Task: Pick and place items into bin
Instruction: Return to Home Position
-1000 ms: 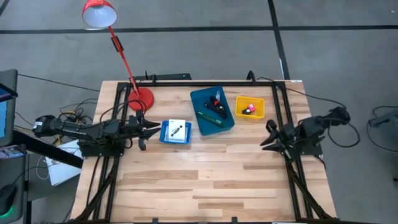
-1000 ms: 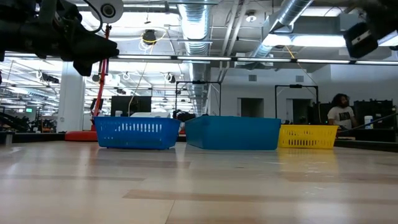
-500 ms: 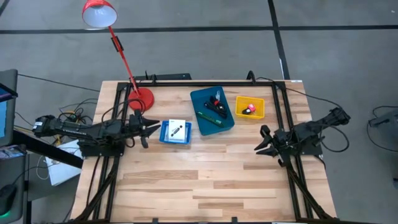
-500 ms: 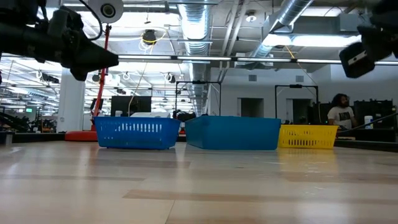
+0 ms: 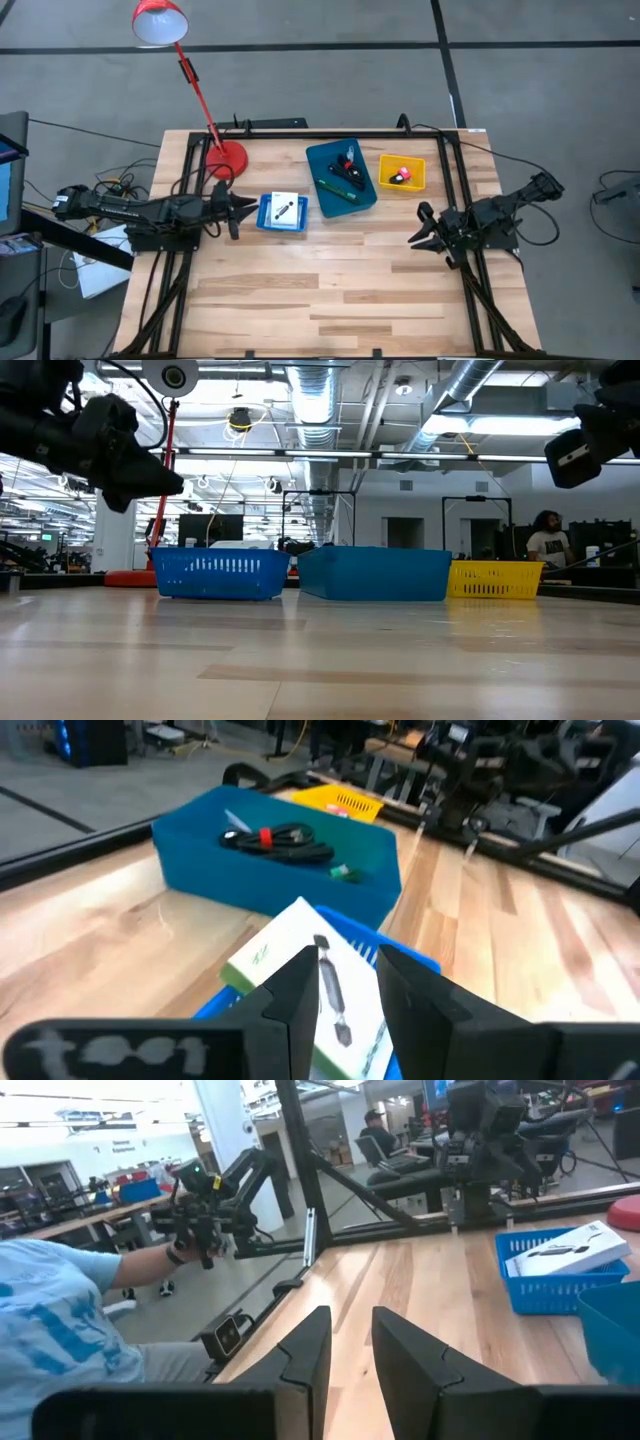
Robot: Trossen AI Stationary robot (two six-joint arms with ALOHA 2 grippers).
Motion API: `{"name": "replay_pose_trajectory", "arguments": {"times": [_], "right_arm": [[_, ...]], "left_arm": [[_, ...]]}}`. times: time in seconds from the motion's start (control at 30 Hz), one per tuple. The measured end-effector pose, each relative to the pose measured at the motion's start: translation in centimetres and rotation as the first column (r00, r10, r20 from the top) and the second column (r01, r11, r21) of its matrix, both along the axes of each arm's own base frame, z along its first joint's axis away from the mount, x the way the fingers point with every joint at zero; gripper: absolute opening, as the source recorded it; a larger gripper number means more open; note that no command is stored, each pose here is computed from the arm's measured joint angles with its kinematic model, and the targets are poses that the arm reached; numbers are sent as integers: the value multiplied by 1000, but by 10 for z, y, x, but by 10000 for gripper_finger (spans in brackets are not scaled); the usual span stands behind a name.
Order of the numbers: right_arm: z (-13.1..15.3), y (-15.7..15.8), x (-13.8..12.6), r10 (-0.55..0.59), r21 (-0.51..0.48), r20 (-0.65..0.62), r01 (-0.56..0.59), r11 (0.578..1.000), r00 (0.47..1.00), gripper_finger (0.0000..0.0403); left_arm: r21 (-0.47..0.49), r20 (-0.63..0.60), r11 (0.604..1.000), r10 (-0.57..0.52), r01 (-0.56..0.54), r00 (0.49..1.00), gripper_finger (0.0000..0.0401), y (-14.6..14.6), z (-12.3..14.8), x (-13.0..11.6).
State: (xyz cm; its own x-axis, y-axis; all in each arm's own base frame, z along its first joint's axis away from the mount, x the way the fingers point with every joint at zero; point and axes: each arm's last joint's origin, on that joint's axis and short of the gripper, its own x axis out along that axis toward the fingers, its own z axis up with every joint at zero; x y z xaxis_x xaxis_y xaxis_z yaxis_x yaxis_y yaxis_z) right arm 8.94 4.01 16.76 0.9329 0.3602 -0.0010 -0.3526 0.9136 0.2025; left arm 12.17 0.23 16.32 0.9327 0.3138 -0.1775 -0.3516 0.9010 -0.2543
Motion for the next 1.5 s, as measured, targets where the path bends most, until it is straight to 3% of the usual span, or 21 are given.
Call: {"name": "replay_pose_trajectory", "arguments": {"times": [0.63,1.5], "right_arm": [[0,0,0,-2,5,-3,2,1000,1000,70],[0,0,0,-2,5,-3,2,1000,1000,70]], "left_arm": [[14,-236,1000,0,4,972,94,0,-21,-7],[15,-247,1000,0,3,969,94,0,-21,-7]]}}
